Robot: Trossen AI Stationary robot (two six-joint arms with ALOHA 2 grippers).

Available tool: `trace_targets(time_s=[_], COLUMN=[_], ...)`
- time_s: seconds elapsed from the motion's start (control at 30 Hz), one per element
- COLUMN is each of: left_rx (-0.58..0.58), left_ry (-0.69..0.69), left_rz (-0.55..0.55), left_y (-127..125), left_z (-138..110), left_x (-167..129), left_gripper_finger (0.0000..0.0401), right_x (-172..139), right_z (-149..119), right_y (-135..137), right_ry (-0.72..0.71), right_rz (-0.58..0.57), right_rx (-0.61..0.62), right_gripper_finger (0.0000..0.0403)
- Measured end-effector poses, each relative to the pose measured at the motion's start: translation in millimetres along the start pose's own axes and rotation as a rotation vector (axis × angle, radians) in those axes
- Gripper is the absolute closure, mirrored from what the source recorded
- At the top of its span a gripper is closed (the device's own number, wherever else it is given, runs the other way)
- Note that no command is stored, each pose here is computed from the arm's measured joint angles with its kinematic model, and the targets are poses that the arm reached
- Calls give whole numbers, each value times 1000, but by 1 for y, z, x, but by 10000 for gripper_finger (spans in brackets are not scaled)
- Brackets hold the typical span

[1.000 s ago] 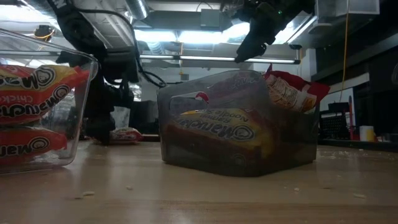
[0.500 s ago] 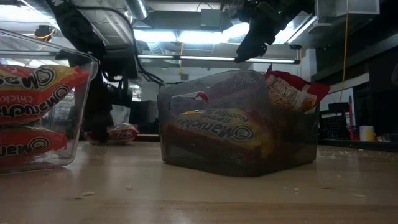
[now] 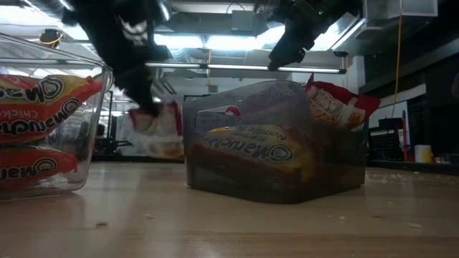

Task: Sort Maruchan noodles
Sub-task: Put the red noodle pack into the black bin

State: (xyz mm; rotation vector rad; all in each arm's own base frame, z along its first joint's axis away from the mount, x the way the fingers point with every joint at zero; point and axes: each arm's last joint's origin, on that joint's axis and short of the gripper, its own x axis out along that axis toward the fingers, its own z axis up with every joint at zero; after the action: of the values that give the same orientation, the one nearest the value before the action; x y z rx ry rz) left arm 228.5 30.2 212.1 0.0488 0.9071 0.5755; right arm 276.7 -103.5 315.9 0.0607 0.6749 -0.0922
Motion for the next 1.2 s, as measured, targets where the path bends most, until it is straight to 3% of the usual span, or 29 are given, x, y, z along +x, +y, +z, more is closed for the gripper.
trace_targets(time_s=[0.27,0.37,0.53,0.67,0.87,1.03,1.2], left_rx=[-32,-110,-222,-272,-278,-277,-277], left_ry=[-87,-108,-156,-190,-221,-221,-222], left_rz=[19,43,47,48,24,23,24], left_y=[-1,4,15,23,26,27,27], left_z=[22,29,48,61,73,74,74], left_x=[-14,-17,-25,-33,-43,-44,-44], left_gripper_finger=[400,401,401,401,401,401,401], right_x=[6,24,61,76,79,79,80], right_z=[18,19,15,19,26,26,24], right_y=[7,19,49,69,80,78,79], right_ry=[-181,-173,-120,-164,-233,-224,-204], right_rz=[117,83,4,-86,-183,-191,-177], right_rx=[-70,-126,-320,-410,-459,-435,-439], right_gripper_finger=[150,150,150,150,150,149,110])
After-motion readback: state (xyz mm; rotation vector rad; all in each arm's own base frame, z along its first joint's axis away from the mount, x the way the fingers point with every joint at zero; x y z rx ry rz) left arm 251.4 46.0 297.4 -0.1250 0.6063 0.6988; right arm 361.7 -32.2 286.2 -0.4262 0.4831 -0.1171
